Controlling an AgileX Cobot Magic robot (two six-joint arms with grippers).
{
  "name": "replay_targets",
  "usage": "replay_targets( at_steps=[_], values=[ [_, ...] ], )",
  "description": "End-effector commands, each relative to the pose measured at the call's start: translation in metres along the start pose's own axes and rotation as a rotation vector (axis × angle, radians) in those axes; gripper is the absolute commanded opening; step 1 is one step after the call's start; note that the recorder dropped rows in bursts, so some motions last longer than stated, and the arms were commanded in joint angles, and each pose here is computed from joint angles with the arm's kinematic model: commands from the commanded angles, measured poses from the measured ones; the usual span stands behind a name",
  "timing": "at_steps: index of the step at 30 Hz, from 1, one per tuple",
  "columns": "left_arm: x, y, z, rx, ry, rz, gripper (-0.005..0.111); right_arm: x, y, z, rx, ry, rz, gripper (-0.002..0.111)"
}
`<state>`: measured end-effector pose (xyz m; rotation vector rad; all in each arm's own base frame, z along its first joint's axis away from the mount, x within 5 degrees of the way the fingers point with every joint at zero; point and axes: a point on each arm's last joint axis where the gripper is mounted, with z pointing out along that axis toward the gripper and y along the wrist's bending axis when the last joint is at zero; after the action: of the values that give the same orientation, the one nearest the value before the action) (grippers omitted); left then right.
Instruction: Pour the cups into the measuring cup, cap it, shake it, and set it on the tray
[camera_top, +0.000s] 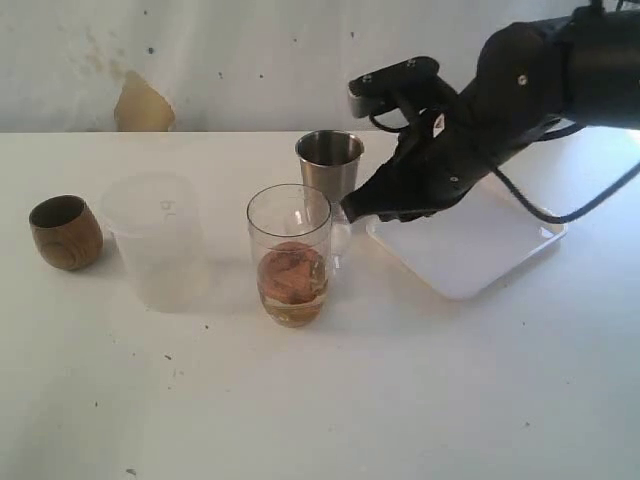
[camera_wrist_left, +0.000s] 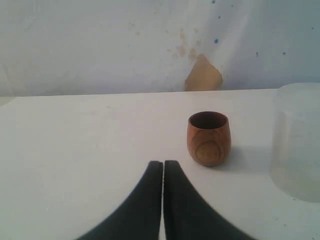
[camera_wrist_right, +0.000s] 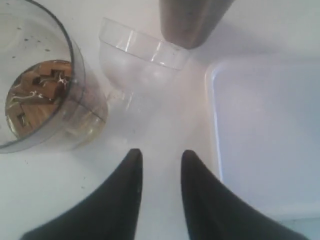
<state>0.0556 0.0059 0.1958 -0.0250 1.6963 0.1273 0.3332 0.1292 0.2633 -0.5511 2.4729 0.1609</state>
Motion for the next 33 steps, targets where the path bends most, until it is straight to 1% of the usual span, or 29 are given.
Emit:
replay_targets(
  at_steps=[1, 3, 5, 8, 9, 12, 15, 19, 23, 26, 29, 31, 33],
  values=[
    [0.001, 0.000, 0.000, 0.000, -0.009, -0.008, 0.001, -0.003, 0.001, -0.050, -0.021, -0.121, 0.056, 0.048],
    [0.001, 0.000, 0.000, 0.000, -0.009, -0.008, 0.001, -0.011, 0.007, -0.074, -0.081, -0.212, 0.128, 0.055],
    [0.001, 0.000, 0.000, 0.000, -0.009, -0.008, 0.001, -0.020, 0.012, -0.088, -0.147, -0.235, 0.161, 0.056],
    [0.001, 0.000, 0.000, 0.000, -0.009, -0.008, 0.001, -0.030, 0.017, -0.084, -0.210, -0.095, 0.141, 0.055],
    [0.001, 0.000, 0.000, 0.000, -0.009, -0.008, 0.001, -0.034, 0.018, -0.078, -0.230, -0.014, 0.129, 0.055],
    [0.001, 0.000, 0.000, 0.000, -0.009, -0.008, 0.001, -0.042, 0.019, -0.058, -0.253, 0.128, 0.152, 0.055],
    [0.001, 0.000, 0.000, 0.000, -0.009, -0.008, 0.001, -0.047, 0.019, -0.036, -0.263, 0.194, 0.185, 0.055],
    [0.001, 0.000, 0.000, 0.000, -0.009, -0.008, 0.001, -0.051, 0.026, -0.015, -0.269, 0.233, 0.204, 0.055],
    [0.001, 0.000, 0.000, 0.000, -0.009, -0.008, 0.001, -0.057, 0.032, 0.000, -0.231, 0.214, 0.205, 0.055],
    [0.001, 0.000, 0.000, 0.000, -0.009, -0.008, 0.001, -0.061, 0.028, 0.008, -0.190, 0.194, 0.229, 0.055],
    [0.001, 0.000, 0.000, 0.000, -0.009, -0.008, 0.001, -0.058, 0.028, 0.020, -0.184, 0.219, 0.247, 0.055],
    [0.001, 0.000, 0.000, 0.000, -0.009, -0.008, 0.001, -0.056, 0.029, 0.030, -0.192, 0.238, 0.259, 0.051],
    [0.001, 0.000, 0.000, 0.000, -0.009, -0.008, 0.001, -0.056, 0.029, 0.036, -0.193, 0.234, 0.265, 0.045]
  ],
)
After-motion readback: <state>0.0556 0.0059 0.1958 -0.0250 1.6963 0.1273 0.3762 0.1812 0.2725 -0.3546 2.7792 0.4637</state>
